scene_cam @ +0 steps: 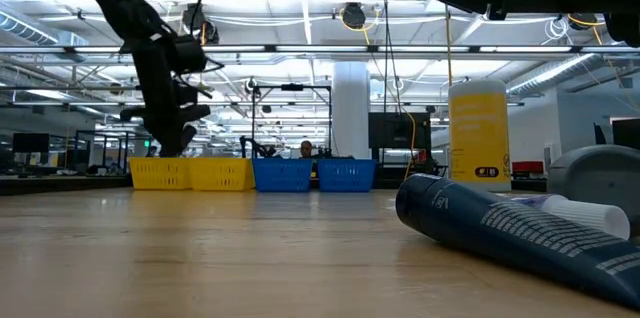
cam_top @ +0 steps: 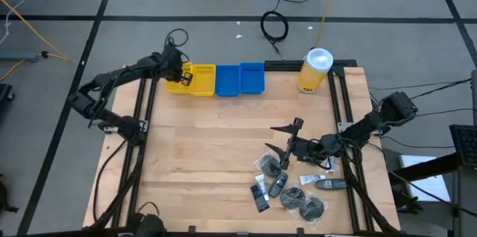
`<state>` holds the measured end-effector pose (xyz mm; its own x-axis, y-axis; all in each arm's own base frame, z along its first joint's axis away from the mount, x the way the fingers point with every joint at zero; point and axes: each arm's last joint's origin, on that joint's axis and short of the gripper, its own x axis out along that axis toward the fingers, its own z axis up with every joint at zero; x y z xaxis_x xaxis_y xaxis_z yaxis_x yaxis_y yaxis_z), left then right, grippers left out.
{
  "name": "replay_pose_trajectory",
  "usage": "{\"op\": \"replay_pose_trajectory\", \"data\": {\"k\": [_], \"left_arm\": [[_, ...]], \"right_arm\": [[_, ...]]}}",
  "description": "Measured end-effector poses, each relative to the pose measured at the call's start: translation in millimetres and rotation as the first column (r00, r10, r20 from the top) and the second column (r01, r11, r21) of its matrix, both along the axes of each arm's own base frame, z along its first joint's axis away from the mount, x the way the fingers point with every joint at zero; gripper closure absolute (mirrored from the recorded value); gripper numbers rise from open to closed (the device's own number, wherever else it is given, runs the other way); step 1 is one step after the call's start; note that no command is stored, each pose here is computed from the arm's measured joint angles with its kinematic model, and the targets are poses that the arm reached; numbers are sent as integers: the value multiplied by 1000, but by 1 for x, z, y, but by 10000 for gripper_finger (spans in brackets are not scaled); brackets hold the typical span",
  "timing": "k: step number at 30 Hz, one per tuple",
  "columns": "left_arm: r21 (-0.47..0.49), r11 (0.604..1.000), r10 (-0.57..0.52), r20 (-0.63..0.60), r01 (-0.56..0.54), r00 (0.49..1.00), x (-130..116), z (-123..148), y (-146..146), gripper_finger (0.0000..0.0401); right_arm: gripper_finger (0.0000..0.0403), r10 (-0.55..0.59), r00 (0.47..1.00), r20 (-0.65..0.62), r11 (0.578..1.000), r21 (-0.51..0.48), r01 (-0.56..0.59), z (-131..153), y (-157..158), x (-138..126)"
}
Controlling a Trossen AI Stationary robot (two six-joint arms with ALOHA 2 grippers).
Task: Pick & Place Travel size toiletries
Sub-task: Put the blue shave cream into the left yellow bin
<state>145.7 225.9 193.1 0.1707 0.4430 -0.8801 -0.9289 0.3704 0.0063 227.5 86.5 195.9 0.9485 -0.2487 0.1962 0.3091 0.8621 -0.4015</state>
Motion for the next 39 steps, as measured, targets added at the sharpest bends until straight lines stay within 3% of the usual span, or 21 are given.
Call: {"op": "replay_pose_trajectory", "data": {"k": [10,24,35,39], "left_arm": [[-181,982,-34,153,62,988,-7,-26,16,368],[-260,966,34,183,15,982,-22,-28,19,367],[-266,964,34,182,16,983,-22,-28,18,284],[-263,965,33,183,17,982,-22,-28,18,271]], "right_arm": [[138,3,1000,-1,1000,15,-3,-1,0,0],[140,4,1000,-3,1000,18,-4,-1,0,0],[142,3,1000,-3,1000,16,-3,-1,0,0],[143,3,1000,-3,1000,15,-3,-1,0,0]]}}
